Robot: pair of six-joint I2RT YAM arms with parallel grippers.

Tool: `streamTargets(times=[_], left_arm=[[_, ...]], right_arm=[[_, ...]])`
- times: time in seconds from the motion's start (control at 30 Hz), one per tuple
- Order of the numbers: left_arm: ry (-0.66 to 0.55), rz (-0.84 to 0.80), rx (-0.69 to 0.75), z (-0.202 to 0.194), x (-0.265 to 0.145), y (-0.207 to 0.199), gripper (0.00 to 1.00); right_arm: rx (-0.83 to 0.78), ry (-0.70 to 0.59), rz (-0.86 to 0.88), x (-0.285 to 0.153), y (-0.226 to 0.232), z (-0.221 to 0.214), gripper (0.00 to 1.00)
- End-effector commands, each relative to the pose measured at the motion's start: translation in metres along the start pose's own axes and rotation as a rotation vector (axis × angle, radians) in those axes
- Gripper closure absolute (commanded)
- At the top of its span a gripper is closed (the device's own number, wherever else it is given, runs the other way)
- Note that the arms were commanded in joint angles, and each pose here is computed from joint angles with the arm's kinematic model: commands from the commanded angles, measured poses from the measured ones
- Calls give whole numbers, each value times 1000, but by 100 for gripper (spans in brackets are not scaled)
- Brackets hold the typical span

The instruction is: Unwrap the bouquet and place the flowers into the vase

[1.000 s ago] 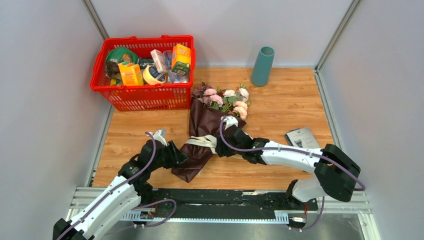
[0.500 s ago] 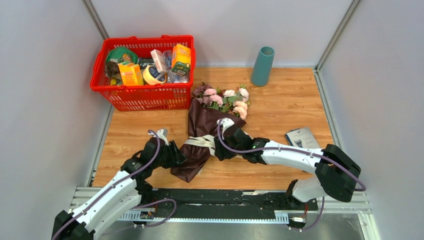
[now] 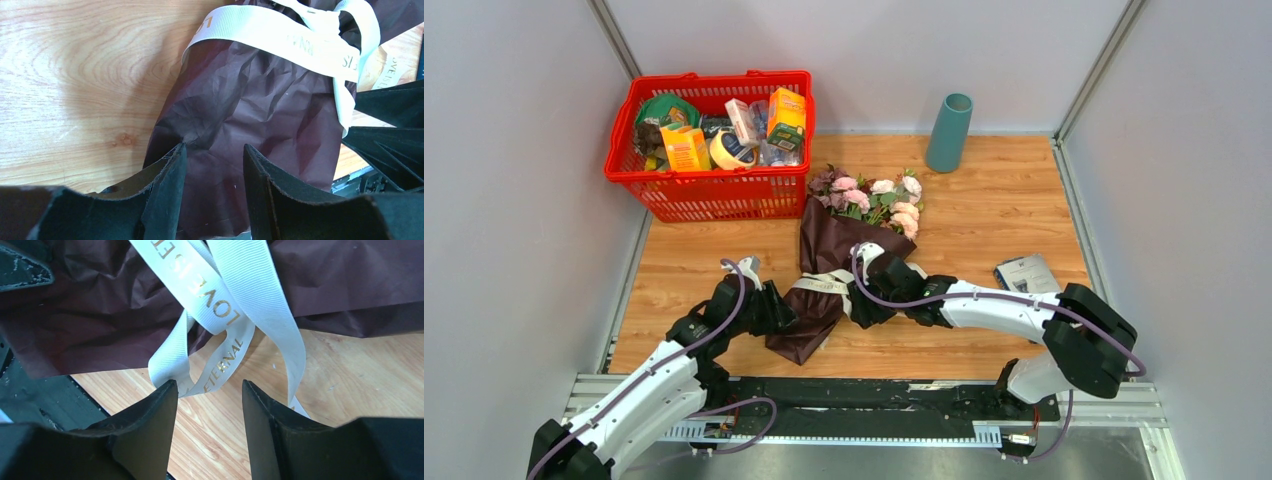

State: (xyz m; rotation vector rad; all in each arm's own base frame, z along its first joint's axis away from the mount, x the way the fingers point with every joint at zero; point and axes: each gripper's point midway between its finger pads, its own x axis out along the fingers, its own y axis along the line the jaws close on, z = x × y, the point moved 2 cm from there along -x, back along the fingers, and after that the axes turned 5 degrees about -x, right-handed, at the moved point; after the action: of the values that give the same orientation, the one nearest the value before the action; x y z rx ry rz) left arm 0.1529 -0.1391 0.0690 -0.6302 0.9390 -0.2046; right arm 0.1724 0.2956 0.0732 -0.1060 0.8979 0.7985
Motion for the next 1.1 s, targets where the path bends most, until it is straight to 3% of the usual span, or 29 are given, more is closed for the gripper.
streamTargets(times=[0.0,0.5,0.67,1.07], left_arm=[[-38,-45,-3,11,-2,-14,46],[-33,-24,-12,8,0,-8,46],[-35,-26,-17,8,0,-9,46],[-35,-14,-12,9,-2,-8,46]], right_arm=[[-24,-62,99,-7,21,21,45],[-26,-31,166,-3,30,13,43],[-44,-57,222,-14,39,19,34],[-39,3,190,7,41,7,36]])
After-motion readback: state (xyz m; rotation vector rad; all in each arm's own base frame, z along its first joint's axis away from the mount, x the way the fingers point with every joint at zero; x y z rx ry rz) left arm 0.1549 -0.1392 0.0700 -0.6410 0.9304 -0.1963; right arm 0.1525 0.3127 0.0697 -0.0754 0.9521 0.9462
